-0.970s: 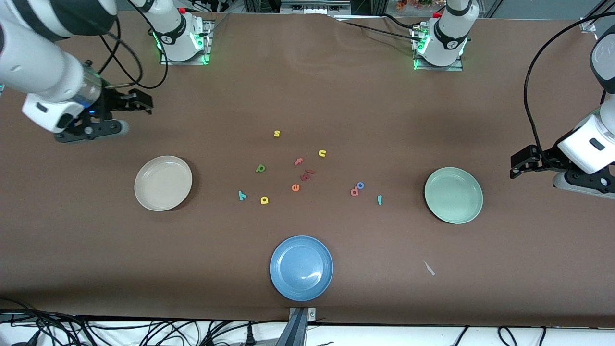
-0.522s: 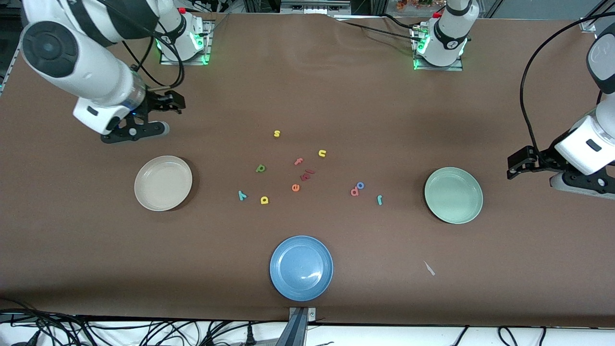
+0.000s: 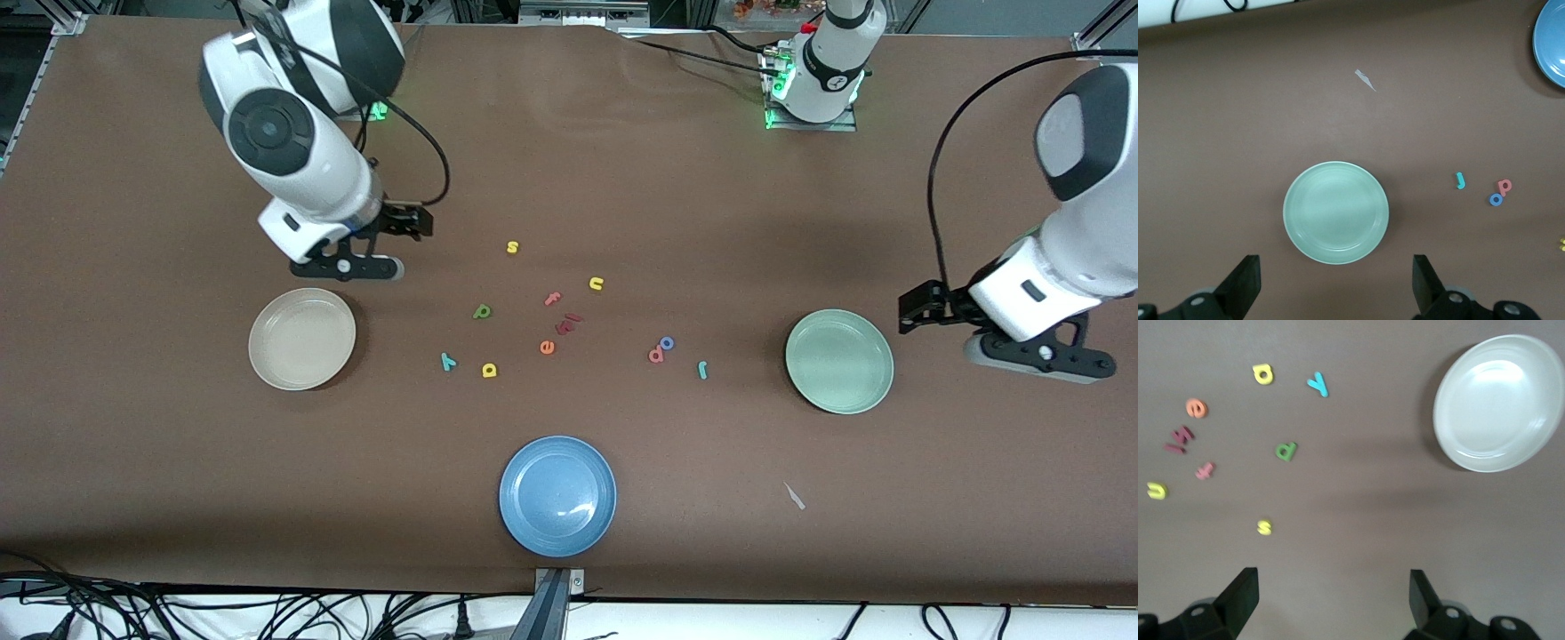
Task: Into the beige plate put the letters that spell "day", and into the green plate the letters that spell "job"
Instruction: 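Move the right gripper toward the letters while the left gripper follows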
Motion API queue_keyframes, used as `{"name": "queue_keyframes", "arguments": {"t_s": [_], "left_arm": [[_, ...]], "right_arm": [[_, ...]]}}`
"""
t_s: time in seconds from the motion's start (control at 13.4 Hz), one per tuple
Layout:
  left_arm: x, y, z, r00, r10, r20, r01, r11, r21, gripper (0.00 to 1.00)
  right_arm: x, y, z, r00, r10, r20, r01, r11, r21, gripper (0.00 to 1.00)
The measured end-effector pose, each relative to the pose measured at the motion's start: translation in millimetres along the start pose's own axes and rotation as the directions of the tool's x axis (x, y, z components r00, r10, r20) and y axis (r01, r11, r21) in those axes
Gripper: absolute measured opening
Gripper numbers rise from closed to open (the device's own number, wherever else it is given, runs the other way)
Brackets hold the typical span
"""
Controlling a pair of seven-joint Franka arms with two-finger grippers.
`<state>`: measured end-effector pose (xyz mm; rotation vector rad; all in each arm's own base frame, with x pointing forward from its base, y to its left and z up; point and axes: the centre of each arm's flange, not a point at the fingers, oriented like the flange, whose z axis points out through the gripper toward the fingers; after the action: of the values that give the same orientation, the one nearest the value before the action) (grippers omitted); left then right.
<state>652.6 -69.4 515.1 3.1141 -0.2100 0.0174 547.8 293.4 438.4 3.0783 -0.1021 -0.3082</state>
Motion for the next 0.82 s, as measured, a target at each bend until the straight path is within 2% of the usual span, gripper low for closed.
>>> {"name": "queue_keyframes", "arguments": {"t_s": [0.37, 0.67, 0.82], "left_arm": [[12, 66, 74, 0.976, -0.174, 0.133, 0.184, 0.981, -0.068, 1.00], [15, 120, 153, 0.947, -0.208, 0.244, 0.222, 0.974, -0.033, 1.00], [19, 146, 186, 0.943, -0.228, 0.244, 0.244, 0.969, -0.037, 1.00]], "right_arm": [[27, -36, 73, 0.984, 0.179, -0.004, -0.179, 0.984, 0.016, 1.00], [40, -49, 131, 0.943, 0.326, -0.062, -0.319, 0.943, 0.095, 1.00], [40, -53, 164, 0.929, 0.365, -0.055, -0.359, 0.928, 0.098, 1.00]]}}
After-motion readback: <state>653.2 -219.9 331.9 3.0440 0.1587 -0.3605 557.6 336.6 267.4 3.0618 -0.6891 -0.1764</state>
